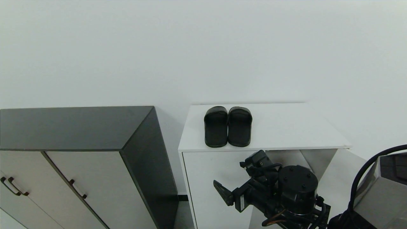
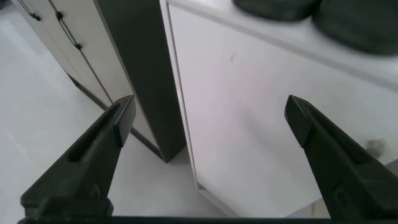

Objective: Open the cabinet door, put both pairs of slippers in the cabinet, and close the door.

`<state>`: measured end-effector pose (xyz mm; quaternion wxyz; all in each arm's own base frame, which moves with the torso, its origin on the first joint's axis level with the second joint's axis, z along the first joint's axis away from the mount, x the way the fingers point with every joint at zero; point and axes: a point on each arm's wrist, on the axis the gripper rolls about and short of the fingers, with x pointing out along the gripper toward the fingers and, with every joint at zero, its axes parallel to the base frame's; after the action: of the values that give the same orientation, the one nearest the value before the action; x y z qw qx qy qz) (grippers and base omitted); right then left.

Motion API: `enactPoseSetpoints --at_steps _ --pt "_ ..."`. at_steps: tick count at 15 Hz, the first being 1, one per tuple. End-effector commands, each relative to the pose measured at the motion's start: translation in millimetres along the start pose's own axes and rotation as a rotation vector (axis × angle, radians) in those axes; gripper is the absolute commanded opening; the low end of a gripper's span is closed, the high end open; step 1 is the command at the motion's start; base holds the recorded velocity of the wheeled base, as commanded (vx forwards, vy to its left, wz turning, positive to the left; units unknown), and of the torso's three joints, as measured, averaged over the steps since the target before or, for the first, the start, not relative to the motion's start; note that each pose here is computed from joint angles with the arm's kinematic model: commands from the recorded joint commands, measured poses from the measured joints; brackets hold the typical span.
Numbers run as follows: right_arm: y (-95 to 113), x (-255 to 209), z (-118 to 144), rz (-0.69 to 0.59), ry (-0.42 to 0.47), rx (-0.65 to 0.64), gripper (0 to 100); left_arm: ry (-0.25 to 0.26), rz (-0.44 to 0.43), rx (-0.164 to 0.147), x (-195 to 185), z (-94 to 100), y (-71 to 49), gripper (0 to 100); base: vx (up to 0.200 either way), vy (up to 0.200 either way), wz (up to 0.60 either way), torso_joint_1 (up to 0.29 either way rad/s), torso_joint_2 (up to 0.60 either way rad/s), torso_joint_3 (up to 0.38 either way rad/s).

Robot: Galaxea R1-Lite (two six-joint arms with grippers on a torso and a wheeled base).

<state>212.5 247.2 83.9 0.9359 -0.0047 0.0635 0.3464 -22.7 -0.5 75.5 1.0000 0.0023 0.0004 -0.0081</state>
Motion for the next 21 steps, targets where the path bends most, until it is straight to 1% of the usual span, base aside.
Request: enactPoseSetpoints --at_steps 1,3,5,6,7,8,9,10,11,12,14,17,21 --pt "0 0 0 0.000 -0.001 0.000 100 0.001 0.001 0.000 0 0.0 0.0 0 0.000 0.000 0.00 0.281 -0.60 -0.330" --pt "-1 1 2 -0.004 -0.015 -0.006 100 0.001 0.001 0.000 0 0.0 0.0 0 0.000 0.000 0.00 0.224 -0.49 -0.264" --pt "-6 5 7 -0.038 -0.033 -0.066 100 0.001 0.002 -0.002 0 0.0 0.0 0 0.000 0.000 0.00 0.068 -0.18 -0.085" --pt "-9 12 21 -0.130 -0.058 -0.066 100 0.001 0.005 -0.005 0 0.0 0.1 0 0.000 0.000 0.00 0.000 0.00 0.000" --pt "-10 18 29 -0.207 -0.042 -0.066 100 0.001 0.005 -0.005 0 0.0 0.1 0 0.000 0.000 0.00 0.000 0.00 0.000" --pt "-10 29 54 -0.353 0.028 -0.023 100 0.001 0.004 -0.003 0 0.0 0.1 0 0.000 0.000 0.00 0.000 0.00 0.000" --pt "-6 31 65 -0.366 0.034 0.013 100 0.001 0.004 -0.002 0 0.0 0.1 0 0.000 0.000 0.00 0.000 0.00 0.000" --pt "3 37 80 -0.387 0.067 0.061 100 0.001 0.001 0.001 0 0.0 0.0 0 0.000 0.000 0.00 0.000 0.00 0.000" --pt "8 45 95 -0.449 0.093 0.128 100 0.001 0.001 0.003 0 0.0 0.0 0 0.000 0.000 0.00 0.000 0.00 0.000" --pt "10 52 99 -0.488 0.103 0.160 100 0.001 0.001 0.001 0 0.0 0.0 0 0.200 0.000 0.00 0.002 0.01 0.002" --pt "9 59 97 -0.523 0.122 0.157 100 0.002 -0.001 0.004 0 -0.1 0.0 0 0.200 0.000 0.00 -0.007 -0.01 0.005" --pt "4 74 79 -0.542 0.159 0.144 100 0.001 -0.001 0.006 0 0.0 0.0 0 0.200 0.000 0.00 0.002 -0.01 0.004" --pt "5 78 70 -0.550 0.180 0.149 100 0.001 -0.001 0.006 0 0.0 0.0 0 0.000 0.000 0.00 0.000 0.00 0.000"
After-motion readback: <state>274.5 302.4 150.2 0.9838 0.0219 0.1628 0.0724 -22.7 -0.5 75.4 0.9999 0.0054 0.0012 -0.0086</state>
